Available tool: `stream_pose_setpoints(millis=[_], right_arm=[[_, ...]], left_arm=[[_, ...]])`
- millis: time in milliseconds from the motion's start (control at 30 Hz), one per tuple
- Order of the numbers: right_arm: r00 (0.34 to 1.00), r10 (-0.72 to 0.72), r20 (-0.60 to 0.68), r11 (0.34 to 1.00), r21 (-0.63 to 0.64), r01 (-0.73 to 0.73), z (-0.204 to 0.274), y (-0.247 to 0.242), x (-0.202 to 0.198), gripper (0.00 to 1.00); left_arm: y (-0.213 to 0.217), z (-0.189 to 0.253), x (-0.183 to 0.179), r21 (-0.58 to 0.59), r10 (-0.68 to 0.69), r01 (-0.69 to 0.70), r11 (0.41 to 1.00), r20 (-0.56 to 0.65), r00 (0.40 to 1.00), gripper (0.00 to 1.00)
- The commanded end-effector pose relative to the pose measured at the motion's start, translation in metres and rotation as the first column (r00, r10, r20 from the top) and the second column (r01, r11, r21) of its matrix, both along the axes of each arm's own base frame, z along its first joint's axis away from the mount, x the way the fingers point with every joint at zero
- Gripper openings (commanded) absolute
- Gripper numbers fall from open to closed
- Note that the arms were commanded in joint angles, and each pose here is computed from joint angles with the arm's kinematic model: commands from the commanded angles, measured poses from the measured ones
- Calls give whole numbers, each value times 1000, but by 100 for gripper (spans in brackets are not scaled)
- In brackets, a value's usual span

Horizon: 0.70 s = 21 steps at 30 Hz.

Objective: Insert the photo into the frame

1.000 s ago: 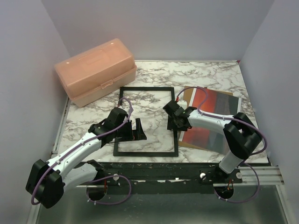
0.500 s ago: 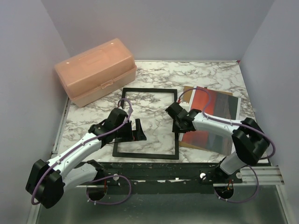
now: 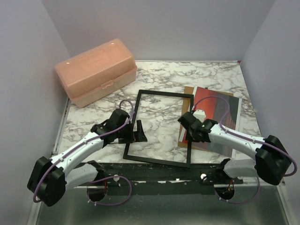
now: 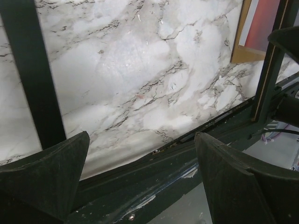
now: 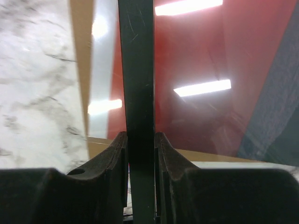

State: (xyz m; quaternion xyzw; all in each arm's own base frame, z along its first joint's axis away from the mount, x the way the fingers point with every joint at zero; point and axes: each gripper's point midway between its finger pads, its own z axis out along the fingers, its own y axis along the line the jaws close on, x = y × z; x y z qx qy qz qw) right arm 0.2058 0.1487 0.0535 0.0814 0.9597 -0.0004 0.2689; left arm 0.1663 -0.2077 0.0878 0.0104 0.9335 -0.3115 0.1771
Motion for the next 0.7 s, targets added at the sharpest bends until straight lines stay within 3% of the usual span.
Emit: stream_pose_setpoints(millis=[0, 67, 133, 200, 433, 667], right_arm=[[997, -77, 15, 997, 26, 77, -5, -6, -6, 5], [997, -72, 7, 997, 36, 72, -9, -5, -8, 8], [998, -68, 2, 997, 48, 68, -13, -3, -9, 28], [998, -62, -5, 996, 64, 62, -15, -1, -11, 40], [998, -34, -58, 992, 121, 40, -27, 12, -19, 53], [996, 54, -72, 963, 268, -33, -29, 49, -17, 55]], left_arm=[[-15, 15, 6, -60, -32, 33, 998, 32, 999, 99], [-19, 17, 7, -74, -35, 37, 997, 36, 999, 99], [-23, 17, 7, -80, -40, 43, 996, 30, 999, 99], [-26, 16, 4, -77, -52, 53, 996, 20, 998, 99], [-31, 17, -1, -78, -72, 74, 994, 17, 997, 98], [-40, 21, -4, -94, -110, 110, 989, 13, 994, 99]])
